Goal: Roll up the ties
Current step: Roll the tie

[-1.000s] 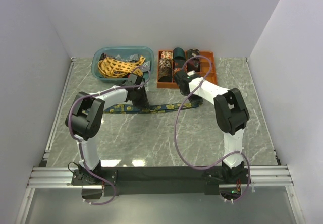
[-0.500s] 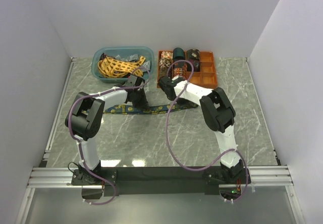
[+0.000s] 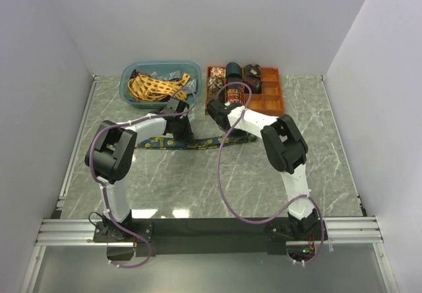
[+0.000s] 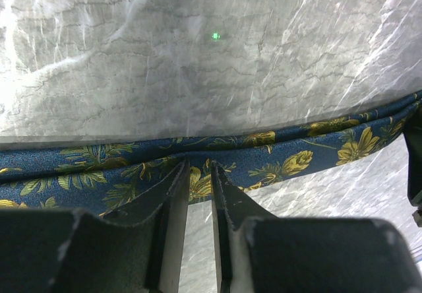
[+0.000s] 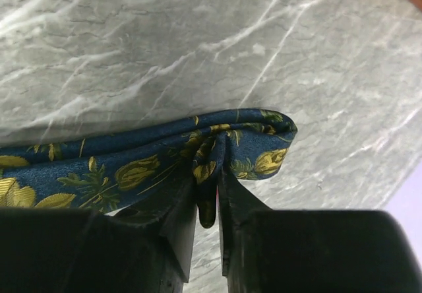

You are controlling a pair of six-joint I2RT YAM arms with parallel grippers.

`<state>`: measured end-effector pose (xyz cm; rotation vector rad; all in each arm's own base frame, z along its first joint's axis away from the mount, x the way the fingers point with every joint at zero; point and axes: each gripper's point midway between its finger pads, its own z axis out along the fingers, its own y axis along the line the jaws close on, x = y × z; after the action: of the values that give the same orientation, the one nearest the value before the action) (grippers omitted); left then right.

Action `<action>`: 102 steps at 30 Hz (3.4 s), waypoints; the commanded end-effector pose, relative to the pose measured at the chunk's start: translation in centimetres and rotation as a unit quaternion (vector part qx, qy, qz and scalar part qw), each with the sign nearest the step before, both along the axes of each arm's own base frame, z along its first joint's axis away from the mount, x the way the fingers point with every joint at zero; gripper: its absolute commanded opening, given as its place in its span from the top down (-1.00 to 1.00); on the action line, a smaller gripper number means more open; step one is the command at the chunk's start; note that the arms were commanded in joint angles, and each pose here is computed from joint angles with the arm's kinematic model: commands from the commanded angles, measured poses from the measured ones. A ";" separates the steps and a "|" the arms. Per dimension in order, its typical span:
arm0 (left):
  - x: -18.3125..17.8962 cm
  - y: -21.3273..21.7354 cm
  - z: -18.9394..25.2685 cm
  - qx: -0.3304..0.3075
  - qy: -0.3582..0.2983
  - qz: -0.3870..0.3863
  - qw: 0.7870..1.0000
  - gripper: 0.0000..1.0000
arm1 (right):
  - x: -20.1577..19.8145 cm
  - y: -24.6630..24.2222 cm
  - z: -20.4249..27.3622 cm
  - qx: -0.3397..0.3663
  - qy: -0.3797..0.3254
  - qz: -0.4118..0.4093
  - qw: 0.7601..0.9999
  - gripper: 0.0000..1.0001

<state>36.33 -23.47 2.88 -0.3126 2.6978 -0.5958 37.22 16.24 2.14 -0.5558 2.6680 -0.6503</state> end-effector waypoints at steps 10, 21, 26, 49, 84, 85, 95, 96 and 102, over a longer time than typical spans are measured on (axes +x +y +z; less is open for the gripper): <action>0.0 -0.5 0.7 -0.010 -0.009 -0.008 1.000 0.47 | 0.2 2.2 1.4 0.162 0.029 -0.003 0.986 0.23; 0.2 -0.1 0.7 0.002 -0.012 -0.004 1.000 0.46 | 0.9 1.9 3.1 0.214 0.021 -0.029 0.976 0.22; -0.2 0.9 0.2 0.027 -0.006 -0.001 1.000 0.49 | 1.2 1.5 2.9 0.240 0.017 -0.045 0.970 0.23; 0.9 1.7 1.6 0.050 -0.028 0.011 0.998 0.33 | 1.5 1.1 3.8 0.389 0.019 -0.099 0.916 -0.04; 1.8 0.5 4.5 0.026 -0.050 0.002 0.998 0.30 | 1.1 -0.6 -0.5 0.481 0.017 -0.180 0.858 0.60; 1.9 0.1 4.9 0.020 -0.054 -0.001 0.998 0.29 | 1.1 -0.6 -0.5 0.482 0.015 -0.180 0.857 0.60; 3.0 -10.4 10.3 -0.085 -0.087 -0.074 0.990 0.21 | 1.4 0.1 0.8 0.509 0.004 -0.191 0.839 0.60; 2.9 -11.4 10.3 -0.093 -0.084 -0.081 0.989 0.21 | 1.6 0.0 0.8 0.509 0.002 -0.194 0.838 0.60; 3.1 -17.4 9.8 -0.132 -0.078 -0.125 0.980 0.35 | 1.8 0.0 1.0 0.508 0.000 -0.193 0.839 0.60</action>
<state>40.00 -38.74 13.33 -0.0106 2.4950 -0.9319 38.67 16.50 2.77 0.2762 2.6571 0.7156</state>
